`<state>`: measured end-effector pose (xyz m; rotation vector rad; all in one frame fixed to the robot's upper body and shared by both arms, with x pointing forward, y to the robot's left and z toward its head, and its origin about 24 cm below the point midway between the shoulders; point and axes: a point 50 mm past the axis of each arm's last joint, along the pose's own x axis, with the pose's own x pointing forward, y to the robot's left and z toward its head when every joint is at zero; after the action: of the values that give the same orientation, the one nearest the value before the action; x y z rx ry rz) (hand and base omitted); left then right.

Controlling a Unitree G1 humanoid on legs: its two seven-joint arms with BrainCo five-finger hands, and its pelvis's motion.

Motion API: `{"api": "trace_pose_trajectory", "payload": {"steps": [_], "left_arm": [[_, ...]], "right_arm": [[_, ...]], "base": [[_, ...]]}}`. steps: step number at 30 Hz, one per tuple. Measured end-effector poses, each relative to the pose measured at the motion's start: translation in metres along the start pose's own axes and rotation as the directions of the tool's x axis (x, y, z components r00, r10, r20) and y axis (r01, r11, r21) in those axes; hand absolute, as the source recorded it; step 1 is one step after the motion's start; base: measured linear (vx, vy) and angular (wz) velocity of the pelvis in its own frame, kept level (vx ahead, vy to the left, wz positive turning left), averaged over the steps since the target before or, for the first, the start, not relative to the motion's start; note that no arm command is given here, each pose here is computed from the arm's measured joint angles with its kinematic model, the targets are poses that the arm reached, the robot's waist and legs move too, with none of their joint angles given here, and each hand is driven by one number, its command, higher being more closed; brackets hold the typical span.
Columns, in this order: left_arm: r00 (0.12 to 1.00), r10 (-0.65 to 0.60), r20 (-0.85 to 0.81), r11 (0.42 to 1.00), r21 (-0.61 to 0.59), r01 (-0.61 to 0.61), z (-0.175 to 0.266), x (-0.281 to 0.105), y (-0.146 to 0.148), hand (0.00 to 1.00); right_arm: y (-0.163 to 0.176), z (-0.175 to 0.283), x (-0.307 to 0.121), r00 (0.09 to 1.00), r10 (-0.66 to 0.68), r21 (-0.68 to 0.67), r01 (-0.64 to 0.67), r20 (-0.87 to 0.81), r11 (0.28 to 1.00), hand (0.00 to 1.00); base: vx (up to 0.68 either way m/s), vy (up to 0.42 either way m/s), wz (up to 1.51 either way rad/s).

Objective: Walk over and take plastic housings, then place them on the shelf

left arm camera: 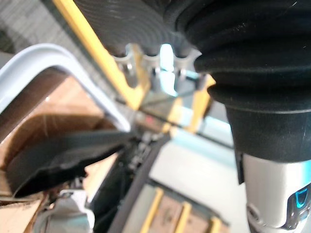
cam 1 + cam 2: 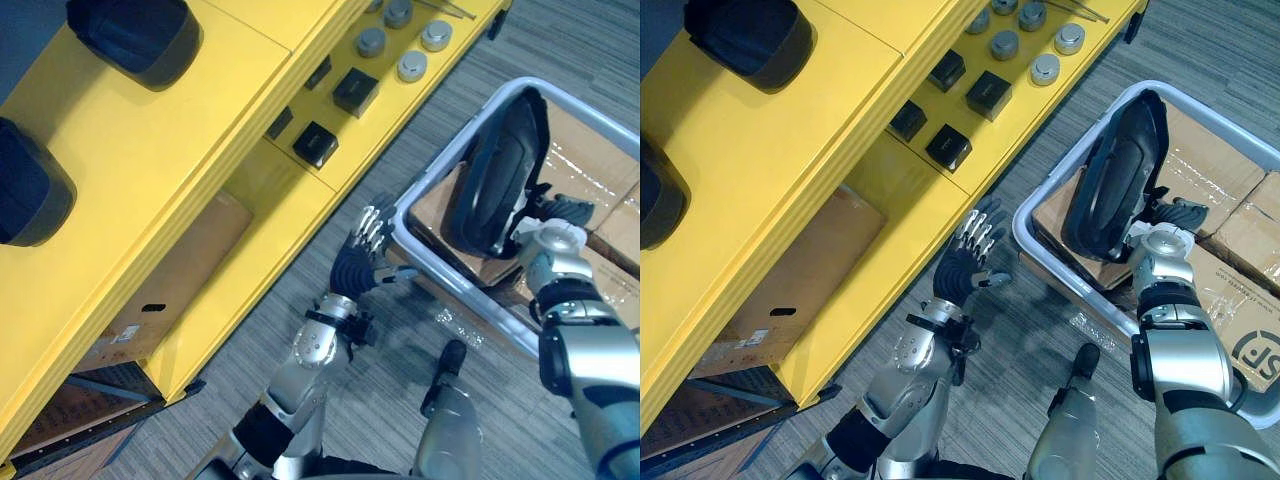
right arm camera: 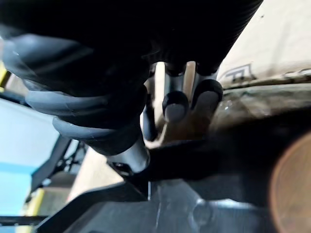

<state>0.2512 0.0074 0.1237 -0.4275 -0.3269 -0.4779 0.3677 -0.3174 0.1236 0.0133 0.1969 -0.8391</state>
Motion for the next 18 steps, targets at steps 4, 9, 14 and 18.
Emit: {"api": "trace_pose_trajectory", "payload": {"steps": [4, 9, 14, 18], "left_arm": [[1.0, 0.004, -0.007, 1.0, -0.021, -0.004, -0.001, -0.001, 0.002, 0.0], [1.0, -0.015, -0.023, 1.0, 0.017, 0.015, -0.003, -0.005, 0.007, 0.0], [0.996, -0.003, -0.085, 0.99, 0.138, 0.015, -0.005, -0.007, 0.02, 0.0], [0.994, 0.013, -0.111, 0.981, 0.195, 0.009, -0.002, 0.002, 0.03, 0.0]], "right_arm": [[-0.001, 0.0, 0.0, 1.0, -0.003, -0.025, 0.003, 0.011, 1.0, 1.0], [0.003, 0.006, -0.002, 0.996, 0.035, -0.151, -0.022, 0.086, 0.988, 1.0], [0.02, 0.001, -0.016, 0.974, 0.177, -0.315, -0.126, 0.139, 0.941, 1.0], [0.038, -0.005, -0.035, 0.944, 0.283, -0.357, -0.208, 0.173, 0.911, 1.0]], "base": [[0.0, 0.025, 0.0], [0.01, 0.026, -0.02], [0.02, 0.004, -0.16], [0.01, -0.009, -0.37]]}}
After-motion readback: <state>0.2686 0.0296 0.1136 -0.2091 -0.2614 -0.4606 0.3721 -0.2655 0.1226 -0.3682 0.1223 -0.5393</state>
